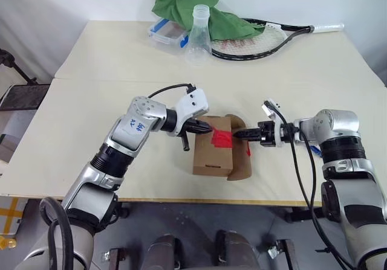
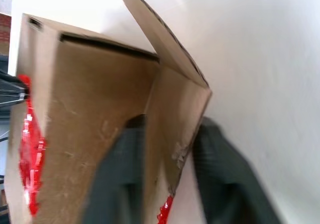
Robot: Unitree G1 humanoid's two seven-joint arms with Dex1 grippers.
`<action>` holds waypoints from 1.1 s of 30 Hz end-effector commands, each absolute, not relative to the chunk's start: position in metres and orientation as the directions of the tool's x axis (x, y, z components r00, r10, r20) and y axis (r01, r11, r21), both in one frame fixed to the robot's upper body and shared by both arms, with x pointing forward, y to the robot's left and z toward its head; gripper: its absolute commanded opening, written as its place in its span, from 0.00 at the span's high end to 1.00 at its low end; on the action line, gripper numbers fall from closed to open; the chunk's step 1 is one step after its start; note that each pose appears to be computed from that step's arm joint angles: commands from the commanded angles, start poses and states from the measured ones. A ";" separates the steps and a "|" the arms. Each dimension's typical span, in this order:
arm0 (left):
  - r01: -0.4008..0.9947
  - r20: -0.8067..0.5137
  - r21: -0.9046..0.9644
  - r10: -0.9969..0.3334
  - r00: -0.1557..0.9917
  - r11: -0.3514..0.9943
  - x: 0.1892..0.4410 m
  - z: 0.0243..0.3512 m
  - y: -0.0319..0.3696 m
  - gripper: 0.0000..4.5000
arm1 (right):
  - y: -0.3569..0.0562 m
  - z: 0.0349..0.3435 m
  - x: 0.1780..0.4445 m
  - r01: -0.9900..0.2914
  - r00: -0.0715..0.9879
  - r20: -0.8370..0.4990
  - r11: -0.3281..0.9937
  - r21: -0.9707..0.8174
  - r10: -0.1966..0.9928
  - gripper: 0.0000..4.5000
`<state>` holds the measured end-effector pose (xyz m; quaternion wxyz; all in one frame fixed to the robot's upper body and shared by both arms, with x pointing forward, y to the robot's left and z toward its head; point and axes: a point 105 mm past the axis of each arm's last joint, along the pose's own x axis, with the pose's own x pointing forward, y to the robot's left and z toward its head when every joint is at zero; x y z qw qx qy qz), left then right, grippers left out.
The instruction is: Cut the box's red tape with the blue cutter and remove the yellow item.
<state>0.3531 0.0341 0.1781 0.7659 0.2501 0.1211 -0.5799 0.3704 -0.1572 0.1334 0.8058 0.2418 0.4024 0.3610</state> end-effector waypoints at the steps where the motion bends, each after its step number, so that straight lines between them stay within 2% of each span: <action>1: 0.954 -0.523 0.209 -0.799 0.296 0.217 0.351 0.161 0.042 1.00 | -0.160 0.148 0.369 -0.363 0.446 -0.467 0.631 0.685 0.763 0.99; 5: 0.953 -0.526 0.209 -0.796 0.300 0.221 0.350 0.157 0.045 1.00 | -0.157 0.168 0.362 -0.351 0.461 -0.479 0.650 0.674 0.747 0.99; 9: 0.952 -0.527 0.211 -0.794 0.303 0.223 0.350 0.155 0.046 1.00 | -0.152 0.185 0.359 -0.412 0.484 -0.459 0.657 0.632 0.745 0.99; 13: 0.948 -0.516 0.233 -0.798 0.311 0.218 0.352 0.156 0.043 1.00 | -0.143 0.218 0.351 -0.521 0.510 -0.462 0.688 0.506 0.726 0.99; 19: 0.936 -0.472 0.259 -0.814 0.338 0.238 0.356 0.164 0.040 1.00 | -0.135 0.247 0.343 -0.547 0.536 -0.491 0.726 0.418 0.687 0.99; 28: 0.901 -0.440 0.289 -0.791 0.425 0.323 0.367 0.174 0.065 1.00 | -0.128 0.269 0.340 -0.465 0.640 -0.535 0.832 0.303 0.552 0.99; 32: 0.892 -0.407 0.292 -0.799 0.443 0.346 0.368 0.189 0.073 1.00 | -0.120 0.266 0.341 -0.431 0.674 -0.535 0.859 0.276 0.510 0.99; 33: 0.901 -0.369 0.256 -0.825 0.427 0.351 0.366 0.202 0.077 1.00 | -0.120 0.263 0.341 -0.427 0.676 -0.547 0.868 0.255 0.493 0.99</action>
